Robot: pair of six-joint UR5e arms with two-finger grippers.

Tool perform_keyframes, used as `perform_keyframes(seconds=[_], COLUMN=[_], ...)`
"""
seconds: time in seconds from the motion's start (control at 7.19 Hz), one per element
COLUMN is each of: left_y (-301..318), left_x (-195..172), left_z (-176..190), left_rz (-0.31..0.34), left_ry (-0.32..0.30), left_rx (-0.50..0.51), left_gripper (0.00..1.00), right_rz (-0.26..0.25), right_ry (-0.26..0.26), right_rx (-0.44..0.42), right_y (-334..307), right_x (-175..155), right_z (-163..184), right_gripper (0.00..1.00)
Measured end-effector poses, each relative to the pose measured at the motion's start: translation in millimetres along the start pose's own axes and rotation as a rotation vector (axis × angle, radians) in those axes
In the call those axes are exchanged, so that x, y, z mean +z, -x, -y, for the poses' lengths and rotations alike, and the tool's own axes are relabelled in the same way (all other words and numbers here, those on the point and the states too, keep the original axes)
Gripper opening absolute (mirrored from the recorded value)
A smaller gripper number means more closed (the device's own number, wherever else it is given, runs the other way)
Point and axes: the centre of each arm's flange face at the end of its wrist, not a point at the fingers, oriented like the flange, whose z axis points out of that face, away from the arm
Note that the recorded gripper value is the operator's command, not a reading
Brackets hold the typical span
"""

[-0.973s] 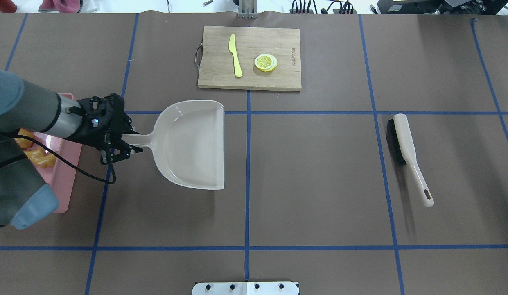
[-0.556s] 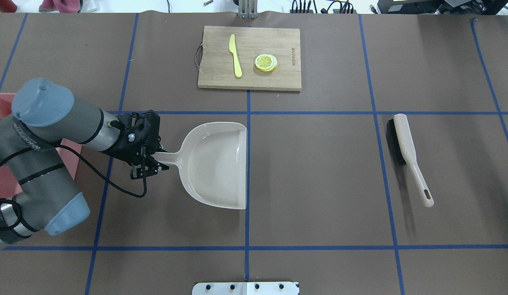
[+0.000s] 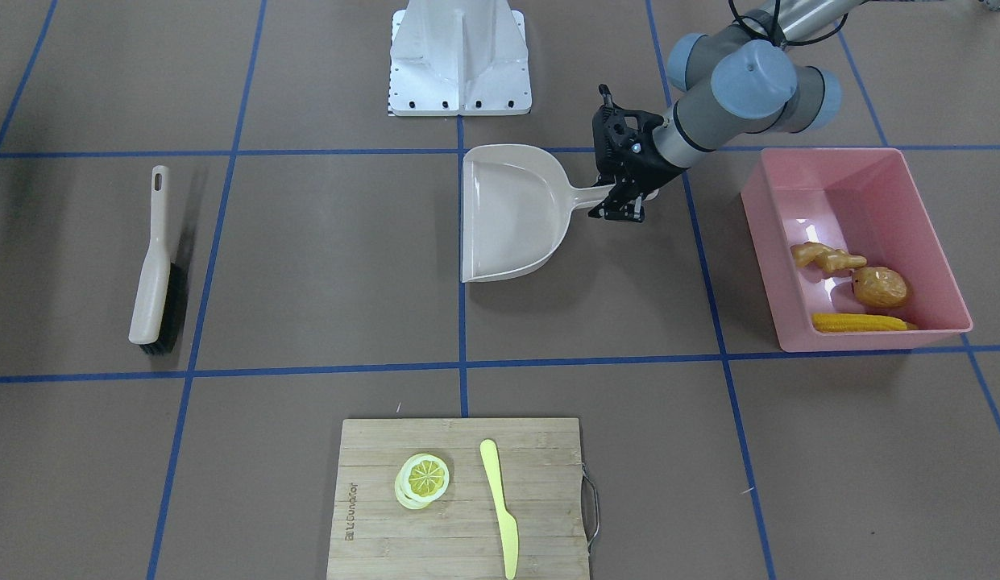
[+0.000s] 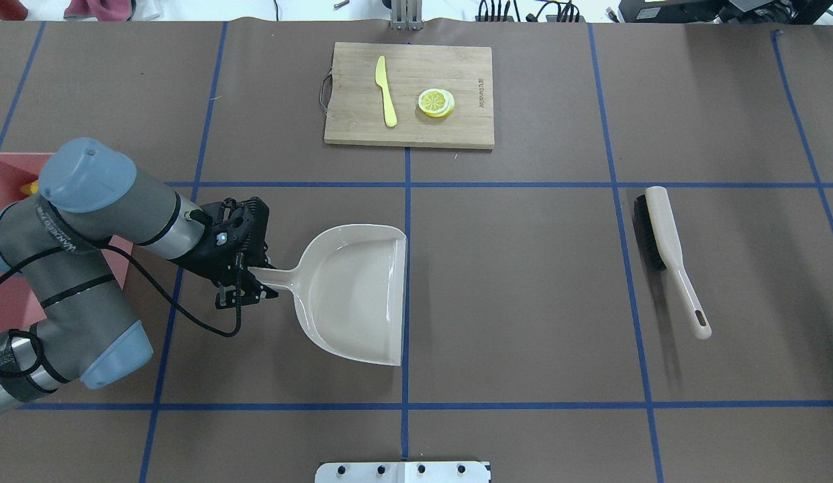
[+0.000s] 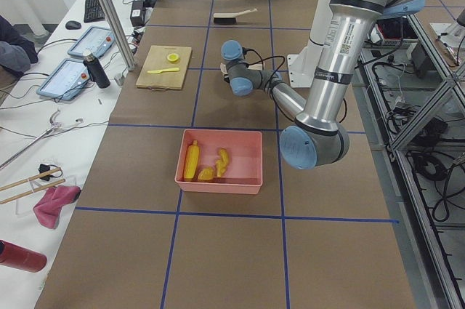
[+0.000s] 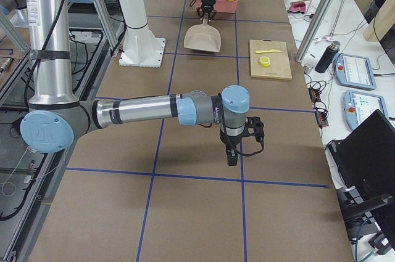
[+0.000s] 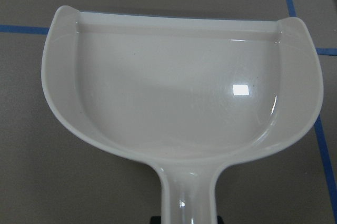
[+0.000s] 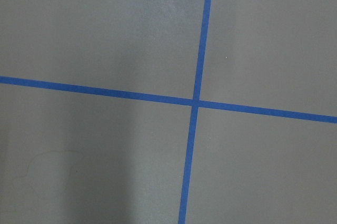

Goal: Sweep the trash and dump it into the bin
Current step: 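Bring the empty dustpan back and lower it onto the table with the left gripper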

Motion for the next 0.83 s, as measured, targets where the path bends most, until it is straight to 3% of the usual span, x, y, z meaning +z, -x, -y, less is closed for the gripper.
perform_keyframes(seconds=[0.56,0.83], left_y=[18.8,25.3], left_x=[2.7,5.3], left_z=[-4.9,-5.4], left_rz=[0.022,0.027], left_ry=[0.004,0.003], left_rx=[0.036,0.034], left_gripper=[0.00,0.13], right_rz=[0.001,0.005], right_ry=[-0.002,-0.006], right_rx=[-0.003,-0.007], right_y=[1.2,3.5], right_x=[-1.3,-3.9], right_z=[-1.3,-3.1], right_gripper=[1.00,1.00])
